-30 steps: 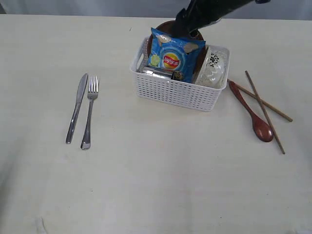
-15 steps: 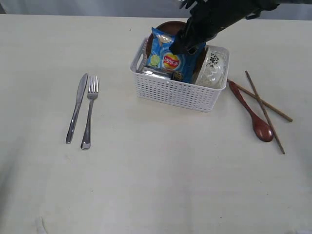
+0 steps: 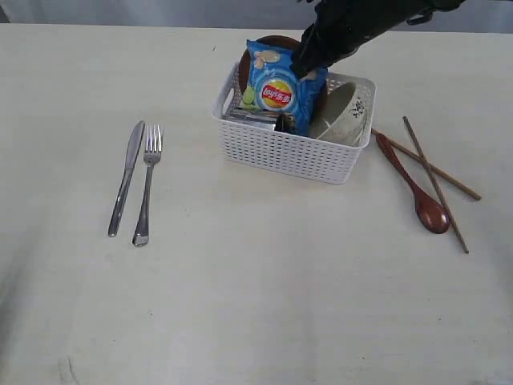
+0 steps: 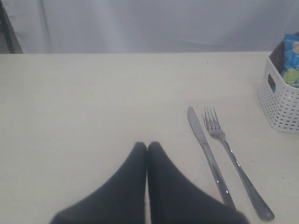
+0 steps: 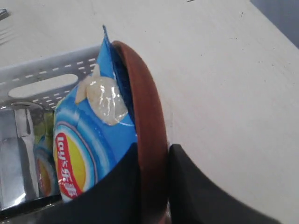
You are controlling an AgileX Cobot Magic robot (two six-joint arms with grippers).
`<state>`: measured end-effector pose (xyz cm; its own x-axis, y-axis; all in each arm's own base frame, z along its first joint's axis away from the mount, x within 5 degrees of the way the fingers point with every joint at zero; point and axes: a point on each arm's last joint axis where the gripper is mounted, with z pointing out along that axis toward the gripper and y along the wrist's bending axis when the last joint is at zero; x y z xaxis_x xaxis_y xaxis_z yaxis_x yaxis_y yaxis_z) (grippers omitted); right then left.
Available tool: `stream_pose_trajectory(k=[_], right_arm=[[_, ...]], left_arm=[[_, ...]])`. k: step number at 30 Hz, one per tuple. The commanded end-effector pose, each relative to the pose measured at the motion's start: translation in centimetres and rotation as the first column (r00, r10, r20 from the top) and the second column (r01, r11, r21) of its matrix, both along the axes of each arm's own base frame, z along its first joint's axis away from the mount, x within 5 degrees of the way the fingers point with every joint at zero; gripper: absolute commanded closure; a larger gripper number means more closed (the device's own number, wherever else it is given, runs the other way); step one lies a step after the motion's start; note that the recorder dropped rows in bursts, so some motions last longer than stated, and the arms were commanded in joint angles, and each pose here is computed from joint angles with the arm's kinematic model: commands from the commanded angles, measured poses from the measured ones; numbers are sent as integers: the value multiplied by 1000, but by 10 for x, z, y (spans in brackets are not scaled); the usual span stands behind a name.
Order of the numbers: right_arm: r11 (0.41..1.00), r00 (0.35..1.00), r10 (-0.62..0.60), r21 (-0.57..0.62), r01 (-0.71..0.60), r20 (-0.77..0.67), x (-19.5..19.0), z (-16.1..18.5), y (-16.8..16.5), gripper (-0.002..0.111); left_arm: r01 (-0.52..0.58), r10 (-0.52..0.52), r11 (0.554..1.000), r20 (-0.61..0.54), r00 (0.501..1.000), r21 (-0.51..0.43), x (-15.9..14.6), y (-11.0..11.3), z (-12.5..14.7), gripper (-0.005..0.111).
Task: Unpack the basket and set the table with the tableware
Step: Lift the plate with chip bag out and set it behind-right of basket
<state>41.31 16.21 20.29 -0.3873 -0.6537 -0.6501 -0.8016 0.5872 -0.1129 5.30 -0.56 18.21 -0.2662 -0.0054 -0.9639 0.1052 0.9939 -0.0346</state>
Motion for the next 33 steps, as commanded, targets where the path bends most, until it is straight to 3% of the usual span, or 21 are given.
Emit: stream_pose_trajectory(k=[1, 10, 14, 16, 18, 21, 26, 30, 33], right_arm=[[1000, 997, -15, 27, 13, 70, -1, 26, 0, 109], [994, 983, -65, 95, 49, 173, -1, 75, -5, 109], [972, 958, -197, 171, 162, 210, 4, 94, -20, 109], [902, 913, -378, 283, 327, 150, 13, 100, -43, 109], [790, 843, -537, 363, 493, 23, 22, 96, -77, 109], [579, 679, -695, 378, 723, -234, 37, 65, -132, 109], [383, 469, -773, 277, 881, -426, 50, -2, -195, 109], [208, 314, -744, 242, 948, -589, 59, -58, -217, 109], [192, 291, -710, 222, 956, -641, 60, -83, -218, 109]], left_arm=[[-3, 3, 1000, 11, 1000, 4, 0, 0, 0, 107], [-3, 3, 1000, 11, 1000, 4, 0, 0, 0, 107], [-3, 3, 1000, 11, 1000, 4, 0, 0, 0, 107], [-3, 3, 1000, 11, 1000, 4, 0, 0, 0, 107], [-3, 3, 1000, 11, 1000, 4, 0, 0, 0, 107], [-3, 3, 1000, 11, 1000, 4, 0, 0, 0, 107], [-3, 3, 1000, 11, 1000, 4, 0, 0, 0, 107], [-3, 3, 1000, 11, 1000, 4, 0, 0, 0, 107], [-3, 3, 1000, 11, 1000, 4, 0, 0, 0, 107]])
